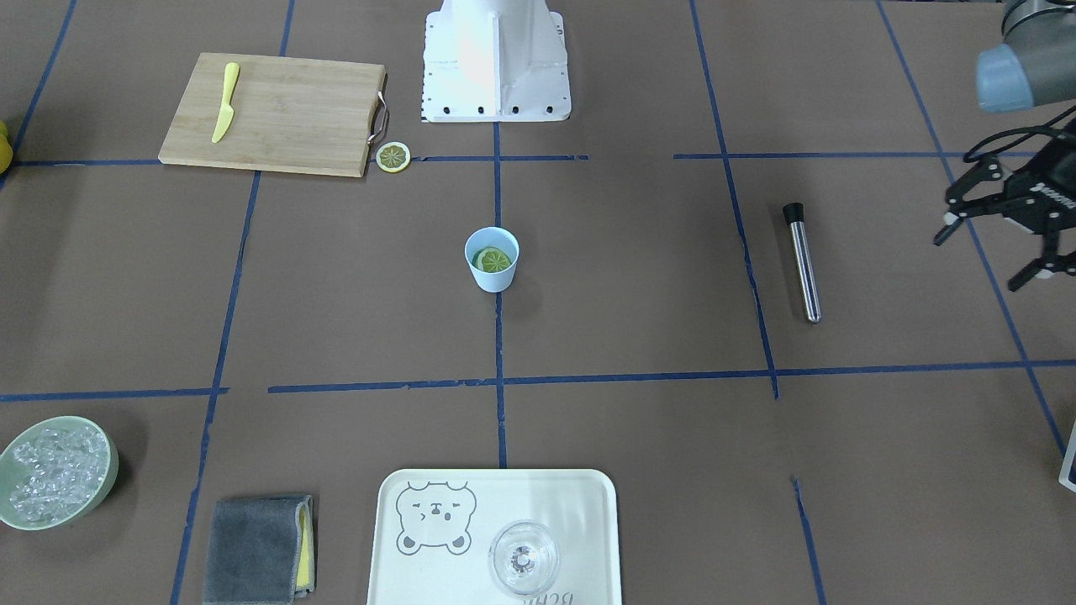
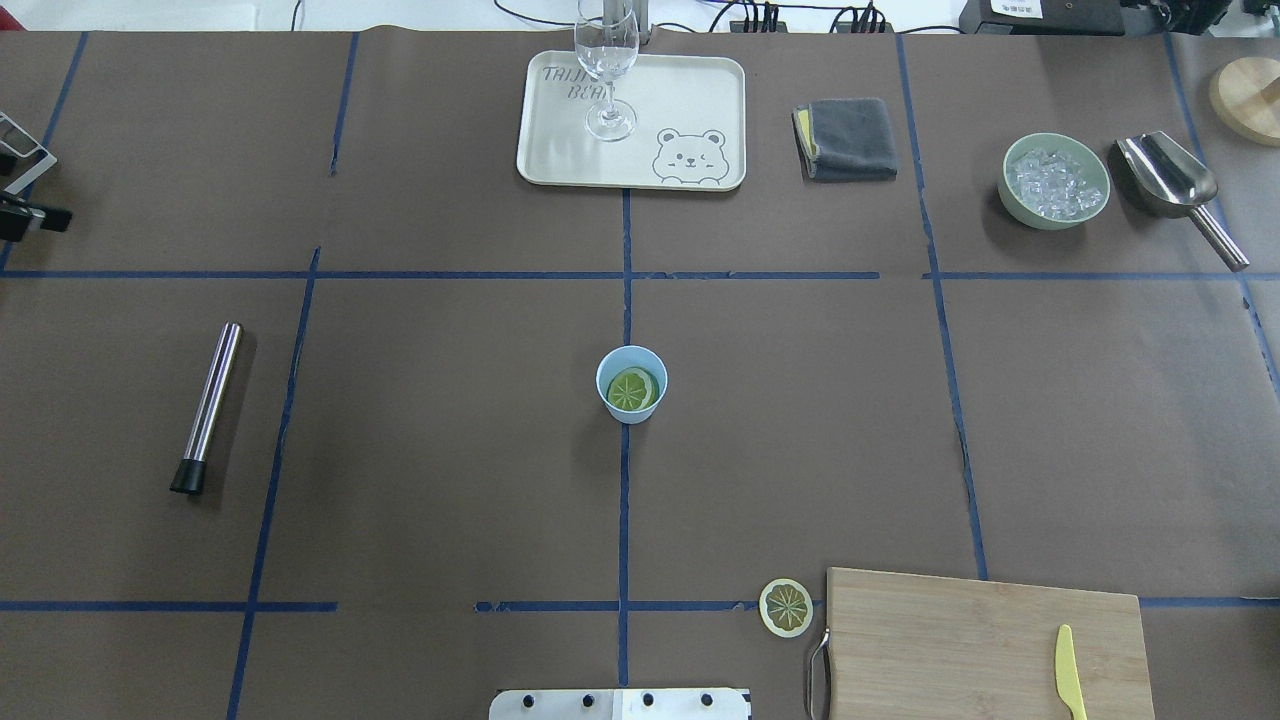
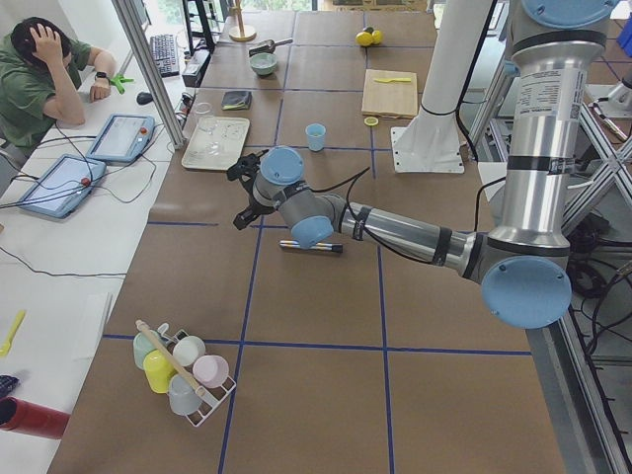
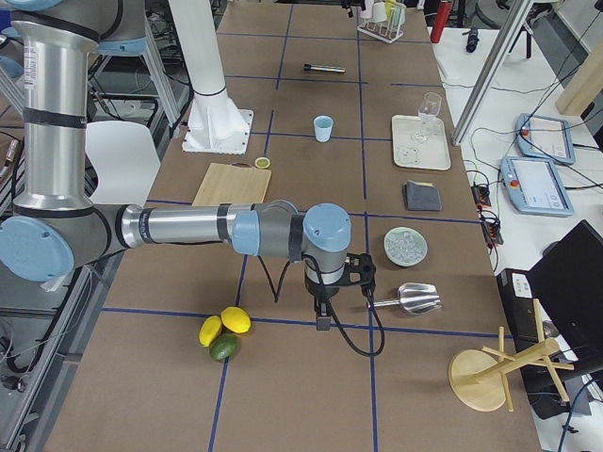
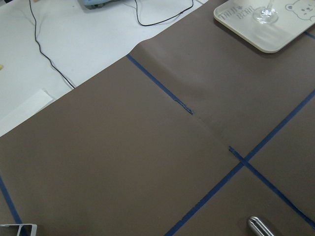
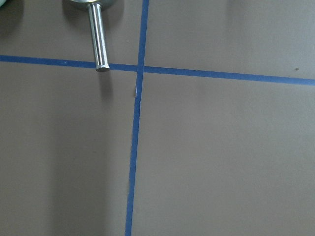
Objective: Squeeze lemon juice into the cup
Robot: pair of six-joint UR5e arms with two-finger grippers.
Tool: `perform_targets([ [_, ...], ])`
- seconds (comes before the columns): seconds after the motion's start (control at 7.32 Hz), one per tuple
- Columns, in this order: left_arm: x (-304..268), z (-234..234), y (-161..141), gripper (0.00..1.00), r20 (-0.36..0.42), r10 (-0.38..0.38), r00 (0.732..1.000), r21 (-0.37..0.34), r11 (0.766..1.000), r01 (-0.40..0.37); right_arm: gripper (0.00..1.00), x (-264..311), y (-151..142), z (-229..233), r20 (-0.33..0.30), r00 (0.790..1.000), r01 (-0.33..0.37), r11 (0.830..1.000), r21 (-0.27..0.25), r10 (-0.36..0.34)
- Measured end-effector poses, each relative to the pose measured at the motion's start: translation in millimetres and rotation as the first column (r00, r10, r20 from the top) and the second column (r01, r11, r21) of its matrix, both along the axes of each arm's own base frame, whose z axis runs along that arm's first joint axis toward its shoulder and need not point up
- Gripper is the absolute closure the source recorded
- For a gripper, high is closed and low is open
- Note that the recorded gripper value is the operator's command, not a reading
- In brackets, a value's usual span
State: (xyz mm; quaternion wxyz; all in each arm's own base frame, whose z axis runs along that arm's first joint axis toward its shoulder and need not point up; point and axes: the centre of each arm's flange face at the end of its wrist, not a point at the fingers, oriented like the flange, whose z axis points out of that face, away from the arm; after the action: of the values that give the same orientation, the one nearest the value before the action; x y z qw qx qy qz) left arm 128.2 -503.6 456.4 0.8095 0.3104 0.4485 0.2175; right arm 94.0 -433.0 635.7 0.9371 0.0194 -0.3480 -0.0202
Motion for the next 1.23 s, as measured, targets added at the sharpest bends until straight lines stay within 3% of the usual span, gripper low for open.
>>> perform_targets([
  [0.41, 79, 21, 15, 0.02, 0.025, -0.056, 0.998, -0.202, 0.978, 0.06, 0.0, 1, 5, 19, 0.006, 1.0, -0.004, 1.0, -0.021, 0.004],
  [0.55, 104, 32, 21, 0.11, 0.043, -0.087, 0.995, -0.271, 0.958, 0.095, 0.0, 1, 6, 21, 0.007, 1.0, -0.003, 1.0, -0.025, 0.003],
  [0.68, 126, 39, 26, 0.24, 0.064, -0.105, 0.992, -0.311, 0.943, 0.12, 0.0, 1, 7, 23, 0.007, 1.0, -0.002, 1.0, -0.028, 0.002],
  [0.82, 140, 46, 31, 0.29, 0.087, -0.12, 0.989, -0.34, 0.929, 0.143, 0.0, 1, 8, 25, 0.007, 1.0, -0.001, 1.0, -0.029, 0.001],
  [1.23, 171, 63, 43, 0.3, 0.139, -0.173, 0.975, -0.398, 0.892, 0.215, 0.0, 1, 9, 25, 0.006, 1.0, 0.0, 1.0, -0.029, 0.0],
])
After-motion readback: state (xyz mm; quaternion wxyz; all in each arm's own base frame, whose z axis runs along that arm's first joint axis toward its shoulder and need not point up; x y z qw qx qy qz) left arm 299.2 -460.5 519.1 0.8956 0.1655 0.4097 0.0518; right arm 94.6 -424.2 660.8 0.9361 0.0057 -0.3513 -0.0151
